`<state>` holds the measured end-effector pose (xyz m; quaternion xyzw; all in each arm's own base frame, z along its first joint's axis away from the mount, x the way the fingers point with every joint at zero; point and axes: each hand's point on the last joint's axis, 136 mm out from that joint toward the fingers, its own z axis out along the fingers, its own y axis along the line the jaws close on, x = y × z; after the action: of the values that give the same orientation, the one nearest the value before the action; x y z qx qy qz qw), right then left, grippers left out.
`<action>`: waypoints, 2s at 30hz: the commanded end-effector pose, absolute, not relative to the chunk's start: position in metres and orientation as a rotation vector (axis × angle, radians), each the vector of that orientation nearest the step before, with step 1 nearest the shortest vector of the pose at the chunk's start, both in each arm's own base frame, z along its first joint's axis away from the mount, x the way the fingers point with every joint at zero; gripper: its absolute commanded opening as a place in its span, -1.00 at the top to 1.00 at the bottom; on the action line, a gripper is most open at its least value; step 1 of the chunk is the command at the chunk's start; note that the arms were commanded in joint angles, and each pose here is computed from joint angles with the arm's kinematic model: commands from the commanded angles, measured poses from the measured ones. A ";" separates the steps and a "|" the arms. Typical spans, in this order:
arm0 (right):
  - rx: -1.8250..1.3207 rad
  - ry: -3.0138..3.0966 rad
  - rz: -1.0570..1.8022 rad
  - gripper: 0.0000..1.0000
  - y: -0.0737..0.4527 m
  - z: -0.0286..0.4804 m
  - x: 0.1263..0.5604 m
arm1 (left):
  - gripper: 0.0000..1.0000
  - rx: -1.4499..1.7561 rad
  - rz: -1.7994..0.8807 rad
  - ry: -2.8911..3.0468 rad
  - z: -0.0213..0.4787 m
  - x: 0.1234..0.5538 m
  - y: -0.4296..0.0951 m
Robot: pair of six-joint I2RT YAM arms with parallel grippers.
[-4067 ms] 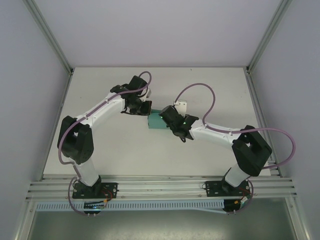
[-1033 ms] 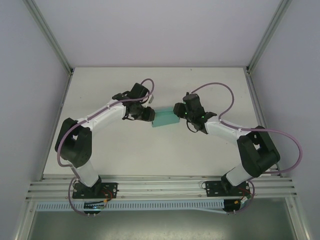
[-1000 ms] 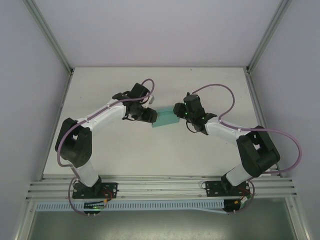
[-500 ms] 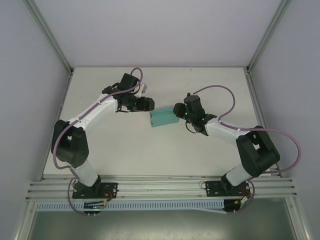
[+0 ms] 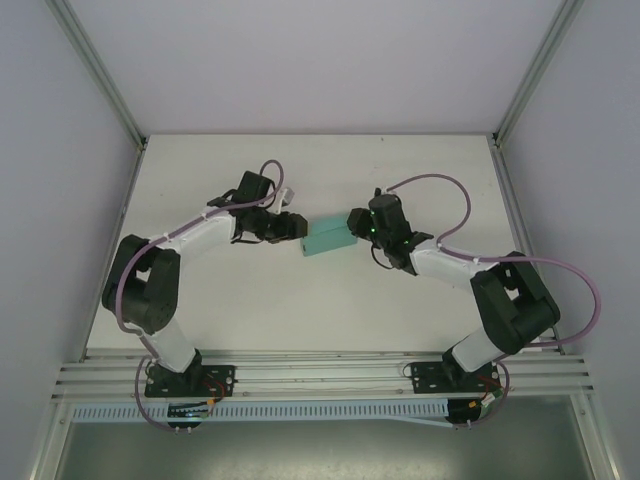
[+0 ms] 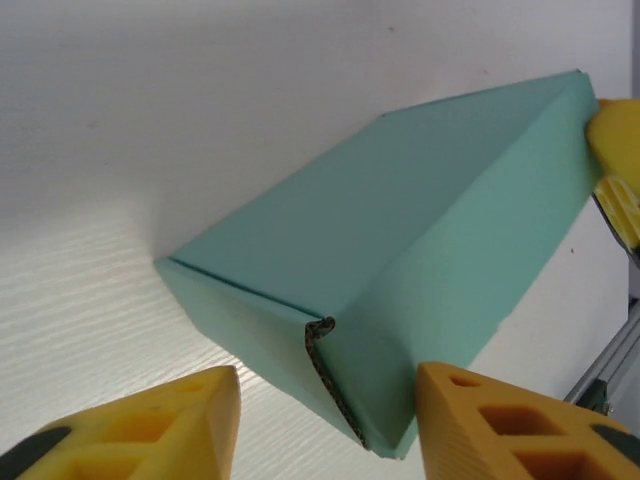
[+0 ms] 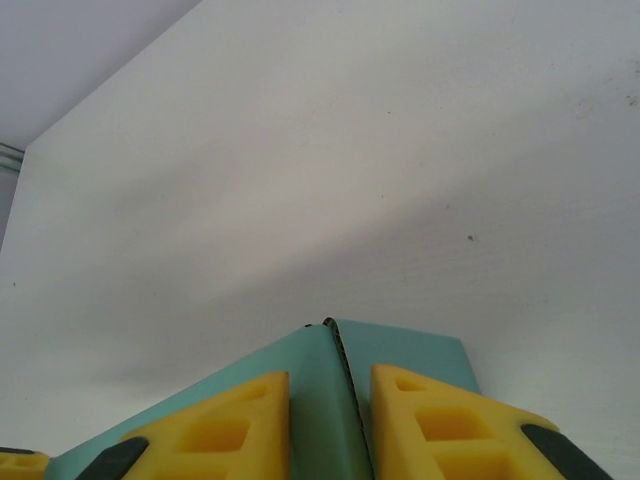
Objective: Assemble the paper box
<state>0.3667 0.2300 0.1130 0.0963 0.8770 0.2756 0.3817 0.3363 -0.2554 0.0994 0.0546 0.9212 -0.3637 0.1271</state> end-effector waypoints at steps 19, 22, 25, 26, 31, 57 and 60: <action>0.372 2.684 0.635 0.69 0.155 -0.055 0.281 | 0.88 -0.105 -0.948 2.983 -0.011 0.283 -0.204; 0.471 2.753 0.571 0.68 0.146 -0.060 0.273 | 0.89 -0.119 -0.910 3.004 -0.015 0.280 -0.200; 0.520 2.801 0.523 0.65 0.142 -0.058 0.266 | 0.92 -0.129 -0.894 3.012 -0.018 0.279 -0.198; 0.530 2.810 0.513 0.63 0.141 -0.057 0.265 | 0.92 -0.125 -0.899 3.011 -0.018 0.280 -0.198; 0.580 2.832 0.600 0.74 0.152 -0.051 0.261 | 0.99 -0.123 -0.930 2.995 -0.014 0.283 -0.202; 0.252 2.604 0.719 0.35 0.209 0.105 0.346 | 0.29 0.115 -1.062 2.679 0.093 0.351 -0.237; 0.209 2.563 0.723 0.19 0.212 0.123 0.353 | -0.18 0.157 -1.054 2.630 0.114 0.359 -0.239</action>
<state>0.3545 0.2179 0.1201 0.0933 0.9220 0.2955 0.2323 0.3573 -0.2455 0.1104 0.0488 0.9060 -0.3910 0.1547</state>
